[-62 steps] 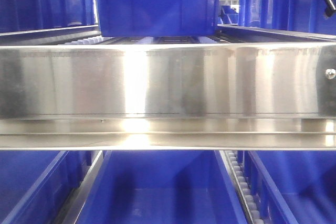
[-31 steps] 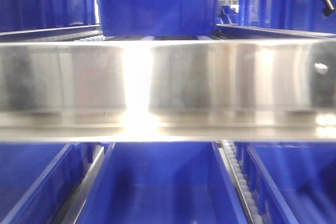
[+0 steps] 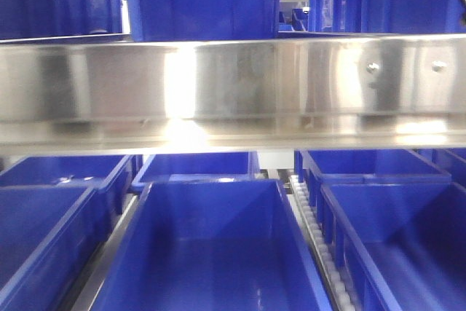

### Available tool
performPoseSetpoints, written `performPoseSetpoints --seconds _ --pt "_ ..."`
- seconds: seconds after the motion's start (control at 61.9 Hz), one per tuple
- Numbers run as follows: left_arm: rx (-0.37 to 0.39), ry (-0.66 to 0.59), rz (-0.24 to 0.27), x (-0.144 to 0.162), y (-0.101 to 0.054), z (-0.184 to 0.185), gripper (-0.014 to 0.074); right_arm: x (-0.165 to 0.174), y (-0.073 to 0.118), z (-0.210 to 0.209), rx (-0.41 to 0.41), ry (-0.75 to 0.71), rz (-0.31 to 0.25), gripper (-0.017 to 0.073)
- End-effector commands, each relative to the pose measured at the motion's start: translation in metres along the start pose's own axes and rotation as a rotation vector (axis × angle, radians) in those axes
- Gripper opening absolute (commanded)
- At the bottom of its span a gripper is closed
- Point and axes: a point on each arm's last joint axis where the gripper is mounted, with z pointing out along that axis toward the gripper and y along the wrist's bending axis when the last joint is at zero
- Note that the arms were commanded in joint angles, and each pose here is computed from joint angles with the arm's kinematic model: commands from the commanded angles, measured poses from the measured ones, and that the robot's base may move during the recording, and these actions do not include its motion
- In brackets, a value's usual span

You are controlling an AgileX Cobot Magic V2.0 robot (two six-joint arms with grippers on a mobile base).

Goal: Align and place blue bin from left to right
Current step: 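Drive backward away from the rack holding the bin in both grippers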

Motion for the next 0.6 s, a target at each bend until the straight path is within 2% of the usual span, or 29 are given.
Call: performPoseSetpoints --seconds 0.0,0.582 --pt "0.110 -0.163 -0.037 -0.0158 -0.0121 -0.0148 0.0025 -0.0078 0.0194 -0.0141 -0.135 -0.106 -0.016 -0.0059" --pt "0.110 -0.163 -0.037 -0.0158 -0.0121 -0.0148 0.0025 -0.0078 0.0194 -0.0141 -0.135 -0.106 -0.016 -0.0059"
